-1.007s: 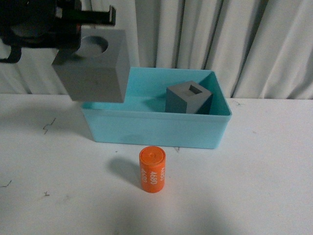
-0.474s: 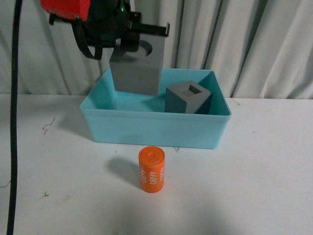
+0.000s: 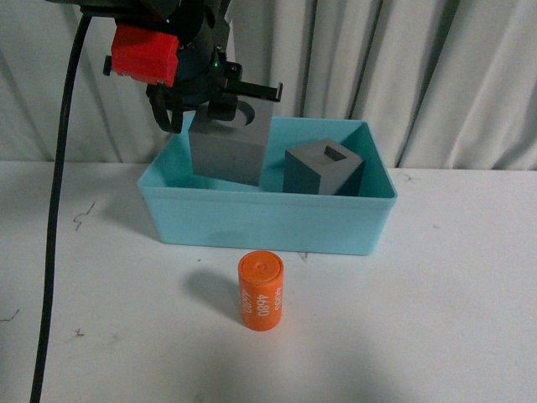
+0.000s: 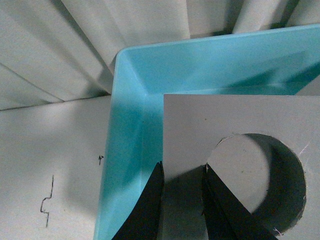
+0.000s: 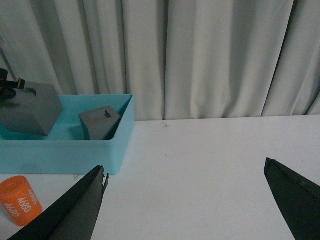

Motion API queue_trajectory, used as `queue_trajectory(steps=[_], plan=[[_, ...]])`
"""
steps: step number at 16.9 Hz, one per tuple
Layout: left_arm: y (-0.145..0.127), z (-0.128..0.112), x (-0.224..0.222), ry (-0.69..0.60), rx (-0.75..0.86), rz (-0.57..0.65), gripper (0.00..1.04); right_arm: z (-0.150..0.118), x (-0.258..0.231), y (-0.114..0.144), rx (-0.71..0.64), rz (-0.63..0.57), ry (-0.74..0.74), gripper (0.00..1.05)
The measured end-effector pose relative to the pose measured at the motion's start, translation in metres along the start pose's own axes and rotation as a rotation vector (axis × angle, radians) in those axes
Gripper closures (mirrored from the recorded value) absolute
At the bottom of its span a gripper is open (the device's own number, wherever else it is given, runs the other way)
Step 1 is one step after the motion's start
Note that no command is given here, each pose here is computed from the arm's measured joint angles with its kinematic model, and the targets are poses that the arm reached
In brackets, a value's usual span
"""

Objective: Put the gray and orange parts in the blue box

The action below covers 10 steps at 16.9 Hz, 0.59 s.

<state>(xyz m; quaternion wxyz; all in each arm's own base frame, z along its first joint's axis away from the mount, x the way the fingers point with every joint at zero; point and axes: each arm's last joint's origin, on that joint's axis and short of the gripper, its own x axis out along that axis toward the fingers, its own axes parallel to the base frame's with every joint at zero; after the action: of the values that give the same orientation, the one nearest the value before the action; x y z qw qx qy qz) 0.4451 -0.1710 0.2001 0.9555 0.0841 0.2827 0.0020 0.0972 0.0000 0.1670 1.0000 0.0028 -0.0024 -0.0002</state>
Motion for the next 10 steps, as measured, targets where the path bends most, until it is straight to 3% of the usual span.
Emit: queue_trajectory(steps=[8, 9, 10], plan=[[0.006, -0.019, 0.034, 0.057, 0.011, 0.030, 0.89, 0.000, 0.000, 0.000, 0.000, 0.000, 0.000, 0.06], [0.006, -0.021, 0.036, 0.063, 0.011, 0.033, 0.87, 0.000, 0.000, 0.000, 0.000, 0.000, 0.000, 0.06], [0.009, -0.021, 0.038, 0.058, 0.002, 0.040, 0.73, 0.000, 0.000, 0.000, 0.000, 0.000, 0.000, 0.06]])
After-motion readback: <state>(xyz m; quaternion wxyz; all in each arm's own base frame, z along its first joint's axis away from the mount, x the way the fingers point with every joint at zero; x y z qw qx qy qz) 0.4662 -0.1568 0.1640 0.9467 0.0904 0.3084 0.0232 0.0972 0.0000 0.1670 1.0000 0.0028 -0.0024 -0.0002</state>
